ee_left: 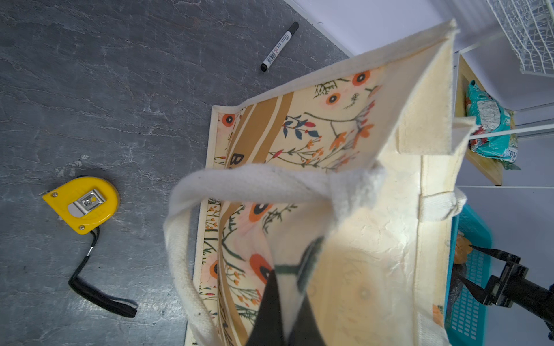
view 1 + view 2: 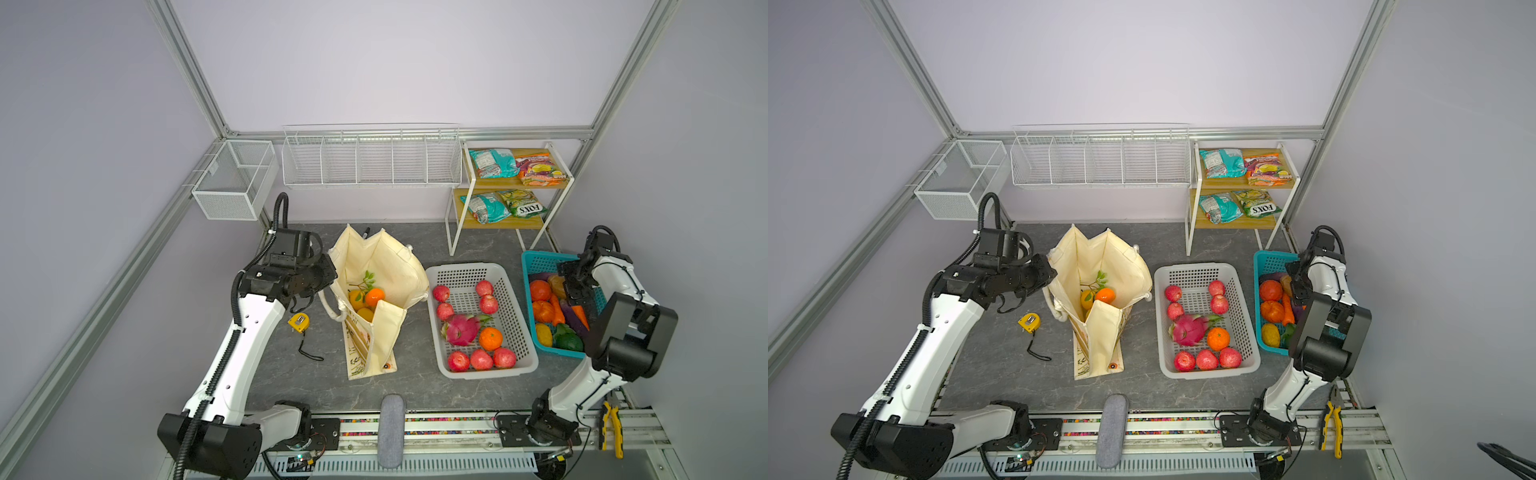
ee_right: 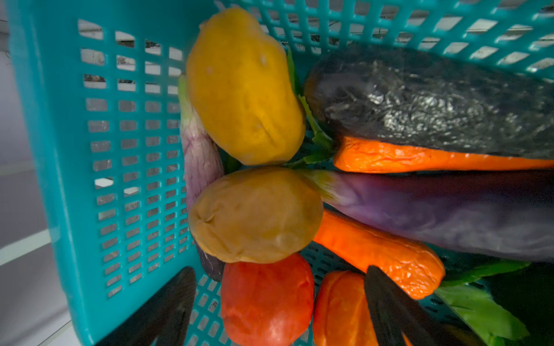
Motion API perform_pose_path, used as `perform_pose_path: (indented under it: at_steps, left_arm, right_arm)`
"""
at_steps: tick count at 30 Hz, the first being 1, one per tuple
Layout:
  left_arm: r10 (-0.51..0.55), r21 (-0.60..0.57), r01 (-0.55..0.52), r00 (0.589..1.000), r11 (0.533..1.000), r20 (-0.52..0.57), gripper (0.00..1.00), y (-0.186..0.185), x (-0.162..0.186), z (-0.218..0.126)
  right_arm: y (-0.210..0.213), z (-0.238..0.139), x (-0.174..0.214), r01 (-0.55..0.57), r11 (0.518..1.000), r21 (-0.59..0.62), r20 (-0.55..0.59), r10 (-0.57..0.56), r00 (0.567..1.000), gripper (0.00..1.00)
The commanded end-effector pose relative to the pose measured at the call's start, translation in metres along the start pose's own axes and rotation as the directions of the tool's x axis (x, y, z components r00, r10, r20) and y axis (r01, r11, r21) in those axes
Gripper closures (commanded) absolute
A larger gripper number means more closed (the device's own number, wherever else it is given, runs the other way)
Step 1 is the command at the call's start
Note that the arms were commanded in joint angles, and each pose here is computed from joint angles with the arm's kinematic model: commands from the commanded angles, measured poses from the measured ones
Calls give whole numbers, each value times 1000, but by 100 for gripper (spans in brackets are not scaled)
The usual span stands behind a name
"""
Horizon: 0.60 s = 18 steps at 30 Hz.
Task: Place the food into the grocery bag and tie it
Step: 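Lower the right gripper into the teal basket and grasp the brown potato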
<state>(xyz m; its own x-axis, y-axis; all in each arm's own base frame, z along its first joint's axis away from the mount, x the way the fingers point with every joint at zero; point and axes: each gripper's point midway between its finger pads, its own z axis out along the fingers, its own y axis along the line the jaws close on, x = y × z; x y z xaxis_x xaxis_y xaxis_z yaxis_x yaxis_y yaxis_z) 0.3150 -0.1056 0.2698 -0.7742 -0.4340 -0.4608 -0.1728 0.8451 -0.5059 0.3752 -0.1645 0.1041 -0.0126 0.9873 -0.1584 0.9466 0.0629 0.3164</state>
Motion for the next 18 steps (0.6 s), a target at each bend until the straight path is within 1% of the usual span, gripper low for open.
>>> perform_pose_path:
  at_steps: [1,4,7,12,15,18]
  left_arm:
    - [-13,-11,13,1000,1000,7,100,3,-2,4]
    - [-17,-7,17,1000,1000,2,100,2,-3,8]
    - [-23,-3,23,1000,1000,2,100,0,-5,11]
    - [-23,-9,23,1000,1000,-4,100,0,-6,14]
    - [-25,-11,25,1000,1000,-4,100,0,-6,15]
    - [-30,-13,30,1000,999,-9,100,1,-6,17]
  right_arm:
    - [2,-2,-7,-78,997,4,4,78,997,10]
    - [4,2,-10,-108,994,6,2,108,994,12]
    - [4,7,-9,-170,985,-2,-2,170,985,12]
    - [10,13,-4,-268,963,-32,-42,266,963,12]
    - [7,12,-2,-321,947,-25,-47,320,946,11]
    - [3,14,1,-393,920,-15,-54,391,919,12]
